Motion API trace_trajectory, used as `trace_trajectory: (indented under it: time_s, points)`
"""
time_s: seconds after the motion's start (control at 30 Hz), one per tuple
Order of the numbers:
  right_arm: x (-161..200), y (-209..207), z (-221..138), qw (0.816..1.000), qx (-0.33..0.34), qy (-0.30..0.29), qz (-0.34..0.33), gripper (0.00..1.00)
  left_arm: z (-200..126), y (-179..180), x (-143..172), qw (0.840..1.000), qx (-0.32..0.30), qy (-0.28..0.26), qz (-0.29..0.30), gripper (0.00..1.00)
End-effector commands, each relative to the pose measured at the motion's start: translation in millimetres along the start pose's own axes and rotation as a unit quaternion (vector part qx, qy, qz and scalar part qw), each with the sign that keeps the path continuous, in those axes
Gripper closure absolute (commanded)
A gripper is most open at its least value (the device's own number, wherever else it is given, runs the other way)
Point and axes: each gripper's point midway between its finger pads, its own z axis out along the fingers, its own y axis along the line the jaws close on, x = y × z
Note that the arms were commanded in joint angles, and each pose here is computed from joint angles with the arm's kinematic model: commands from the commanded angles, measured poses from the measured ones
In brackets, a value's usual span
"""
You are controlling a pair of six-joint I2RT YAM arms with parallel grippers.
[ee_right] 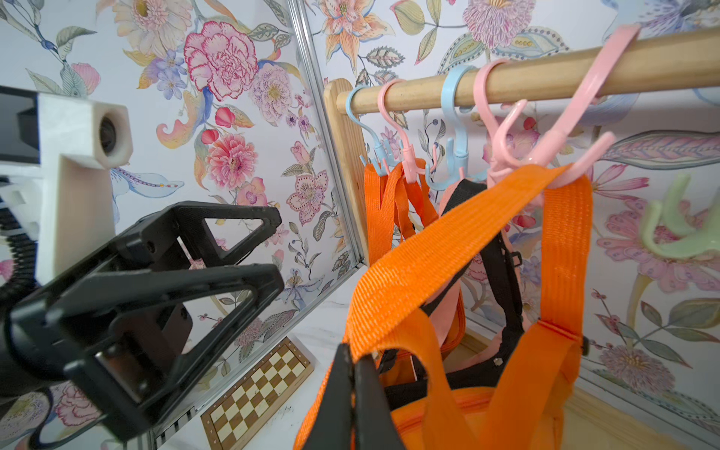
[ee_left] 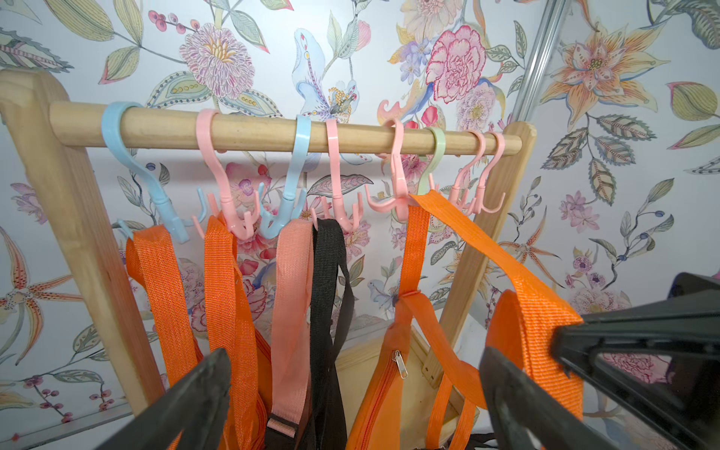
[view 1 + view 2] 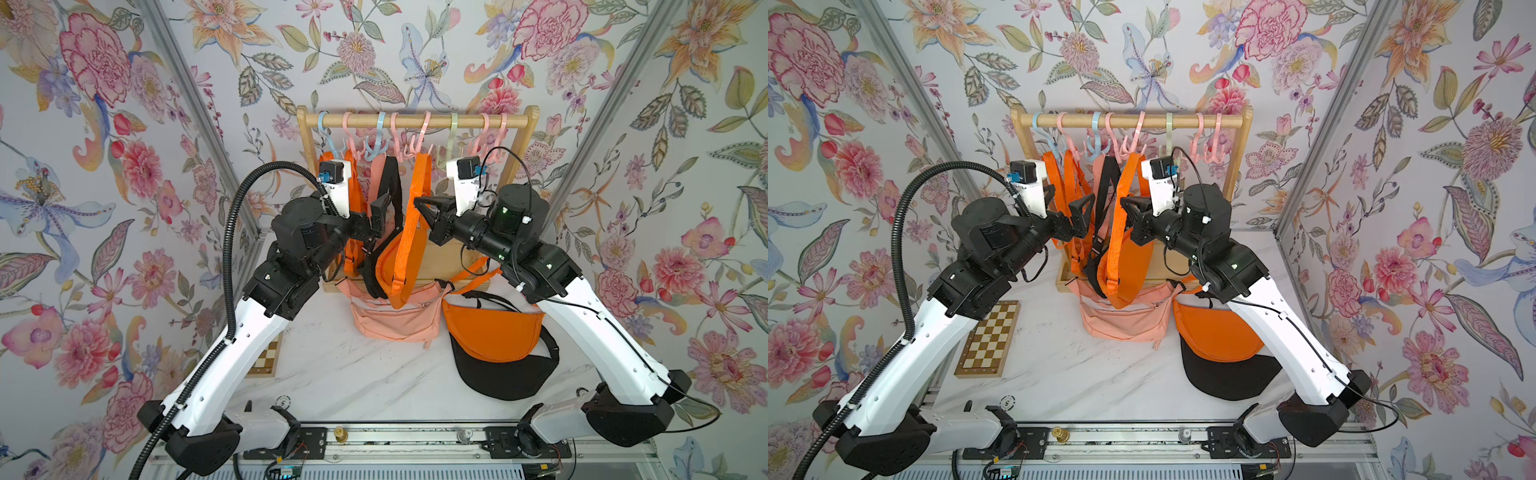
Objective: Take the bag off the hook
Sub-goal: Pick up the bag from the hook.
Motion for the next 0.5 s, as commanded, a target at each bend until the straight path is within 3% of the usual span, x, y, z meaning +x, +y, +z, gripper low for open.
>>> trace_trajectory:
  time_s: [0.0,0.2,0.47]
  points:
    - [-15.8,7.1,-17.3,1.0,0.002,-0.025,-0.017,1.0,-3.2,-9.9,9.3,1.0,0.028,0.011,-0.007,0.0]
    - [-52.3,-38.2,-18.2,0.995,0.062,-0.065,-0.041,1.0,-3.4,-7.3,22.5,0.999,0.022,0.025,-0.005,0.0]
    - [-92.9,-81.7,30.1,0.995,0.032,-0.092,0.0,1.0,-0.5,-11.7,26.6,0.999,0.034,0.027,-0.015,0.0]
